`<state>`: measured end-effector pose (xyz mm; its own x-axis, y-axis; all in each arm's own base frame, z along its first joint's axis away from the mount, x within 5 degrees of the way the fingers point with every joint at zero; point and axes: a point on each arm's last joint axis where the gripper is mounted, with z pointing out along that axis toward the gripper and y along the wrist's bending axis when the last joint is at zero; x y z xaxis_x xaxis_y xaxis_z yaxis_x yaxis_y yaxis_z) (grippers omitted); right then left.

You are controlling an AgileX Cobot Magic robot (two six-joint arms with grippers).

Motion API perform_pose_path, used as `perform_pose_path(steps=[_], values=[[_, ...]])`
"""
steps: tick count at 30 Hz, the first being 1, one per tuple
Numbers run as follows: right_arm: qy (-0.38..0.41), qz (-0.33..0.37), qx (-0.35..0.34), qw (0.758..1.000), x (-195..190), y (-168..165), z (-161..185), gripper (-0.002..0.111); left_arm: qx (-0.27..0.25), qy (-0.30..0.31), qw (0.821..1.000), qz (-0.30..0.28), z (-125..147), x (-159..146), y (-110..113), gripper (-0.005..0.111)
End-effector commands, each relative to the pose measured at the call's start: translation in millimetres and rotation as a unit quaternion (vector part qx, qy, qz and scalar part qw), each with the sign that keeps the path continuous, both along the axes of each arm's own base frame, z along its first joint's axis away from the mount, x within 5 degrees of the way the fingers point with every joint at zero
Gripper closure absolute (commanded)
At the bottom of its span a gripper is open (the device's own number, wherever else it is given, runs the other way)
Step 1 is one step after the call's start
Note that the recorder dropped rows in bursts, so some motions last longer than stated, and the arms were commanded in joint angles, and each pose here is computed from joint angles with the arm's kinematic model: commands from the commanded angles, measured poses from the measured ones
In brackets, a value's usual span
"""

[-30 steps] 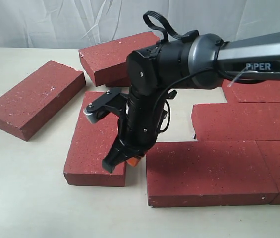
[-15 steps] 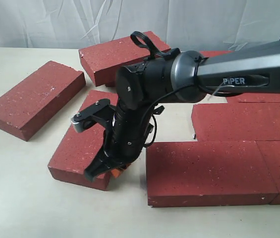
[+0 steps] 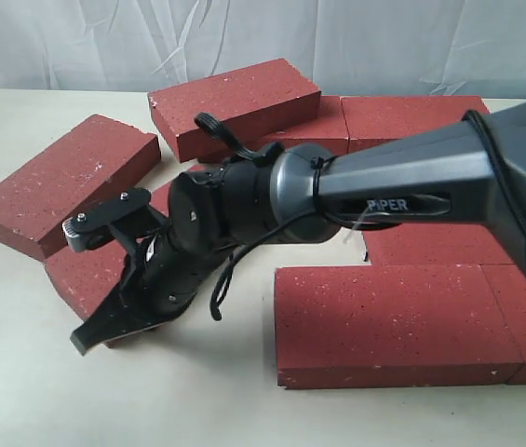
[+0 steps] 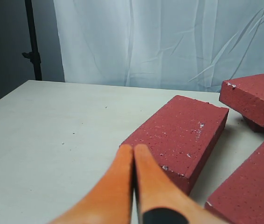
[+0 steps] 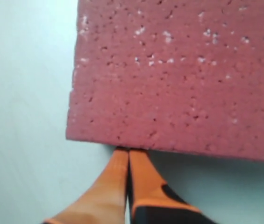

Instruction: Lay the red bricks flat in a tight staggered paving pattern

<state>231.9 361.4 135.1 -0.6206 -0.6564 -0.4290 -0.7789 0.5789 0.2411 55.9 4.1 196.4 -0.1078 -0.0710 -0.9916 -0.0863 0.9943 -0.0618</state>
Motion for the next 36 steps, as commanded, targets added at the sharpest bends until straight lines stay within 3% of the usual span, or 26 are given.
perform_pose_path(steps=[1, 6, 16, 29, 36], values=[[-0.025, -0.044, 0.055, 0.997, 7.0, 7.5, 6.5, 0.109, 0.002, -0.005, 1.0, 0.001, -0.5, -0.1, 0.2, 0.107], [-0.007, -0.059, 0.067, 0.996, 6.1, 7.1, 13.5, 0.109, 0.002, -0.005, 1.0, 0.001, -0.5, -0.1, 0.2, 0.107], [-0.051, 0.027, 0.026, 0.998, -1.6, -13.1, 62.0, 0.109, 0.002, -0.005, 1.0, 0.001, -0.5, -0.1, 0.2, 0.107], [-0.026, -0.075, 0.007, 0.997, 63.5, -83.3, 75.9, 0.109, 0.002, -0.005, 1.0, 0.001, -0.5, -0.1, 0.2, 0.107], [0.006, -0.119, 0.041, 0.992, 85.0, -108.3, 78.1, 0.109, 0.002, -0.005, 1.0, 0.001, -0.5, -0.1, 0.2, 0.107]])
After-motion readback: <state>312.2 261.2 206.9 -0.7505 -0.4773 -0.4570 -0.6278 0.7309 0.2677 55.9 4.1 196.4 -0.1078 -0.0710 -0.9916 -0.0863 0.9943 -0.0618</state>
